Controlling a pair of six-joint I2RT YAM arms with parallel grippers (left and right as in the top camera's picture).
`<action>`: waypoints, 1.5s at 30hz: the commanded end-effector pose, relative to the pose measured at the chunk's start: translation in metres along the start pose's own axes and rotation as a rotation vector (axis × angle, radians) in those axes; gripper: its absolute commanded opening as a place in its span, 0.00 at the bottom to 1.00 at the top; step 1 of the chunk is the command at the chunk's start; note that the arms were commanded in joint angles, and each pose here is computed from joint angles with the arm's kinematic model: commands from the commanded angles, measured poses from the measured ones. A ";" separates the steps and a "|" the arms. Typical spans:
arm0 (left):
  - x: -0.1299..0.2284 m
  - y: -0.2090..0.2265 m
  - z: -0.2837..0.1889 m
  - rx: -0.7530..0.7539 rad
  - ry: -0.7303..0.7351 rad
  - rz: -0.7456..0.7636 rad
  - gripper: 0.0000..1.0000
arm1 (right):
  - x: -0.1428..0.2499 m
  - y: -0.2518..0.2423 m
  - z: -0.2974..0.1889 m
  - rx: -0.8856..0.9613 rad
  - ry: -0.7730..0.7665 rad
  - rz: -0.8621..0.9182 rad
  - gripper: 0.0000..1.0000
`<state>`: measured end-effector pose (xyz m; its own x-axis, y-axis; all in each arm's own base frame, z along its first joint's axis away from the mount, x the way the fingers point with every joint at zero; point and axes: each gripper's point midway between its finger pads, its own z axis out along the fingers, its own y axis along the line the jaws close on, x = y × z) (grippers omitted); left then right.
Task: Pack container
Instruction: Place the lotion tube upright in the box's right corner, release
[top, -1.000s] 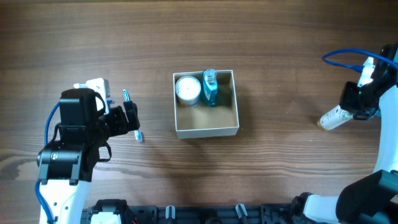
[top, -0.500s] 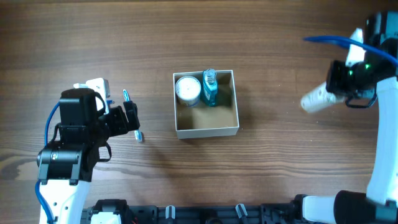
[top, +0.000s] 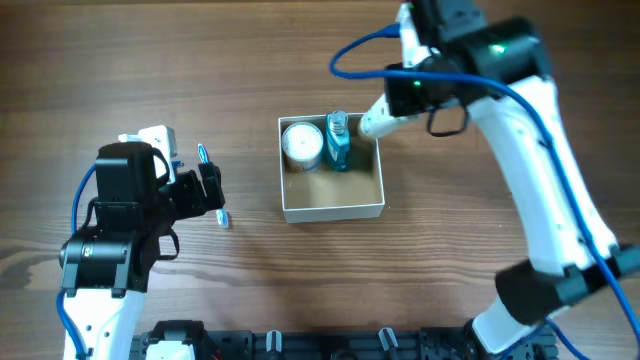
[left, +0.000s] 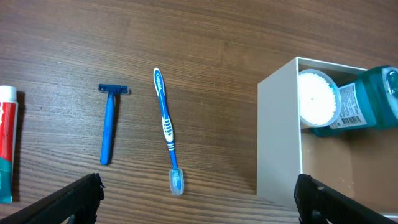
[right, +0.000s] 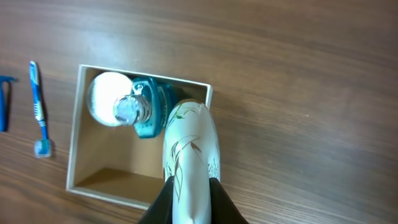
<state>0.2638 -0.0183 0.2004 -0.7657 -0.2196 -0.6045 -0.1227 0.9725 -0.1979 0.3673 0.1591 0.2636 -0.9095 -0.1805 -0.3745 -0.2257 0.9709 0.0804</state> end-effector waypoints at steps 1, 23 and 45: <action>-0.007 -0.002 -0.004 0.003 -0.020 -0.007 1.00 | -0.010 0.003 0.016 -0.002 0.005 0.019 0.04; -0.007 -0.002 -0.004 0.003 -0.020 -0.007 1.00 | -0.017 0.020 0.024 -0.063 -0.007 -0.053 0.04; -0.007 -0.002 -0.004 0.002 -0.020 -0.007 1.00 | -0.020 0.028 0.016 -0.113 -0.034 -0.081 0.04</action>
<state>0.2638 -0.0183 0.2004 -0.7657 -0.2193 -0.6046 -0.1224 0.9726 -0.1977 0.3823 0.1843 0.2555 -0.8831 -0.2441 -0.4006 -0.3186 0.9389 0.1302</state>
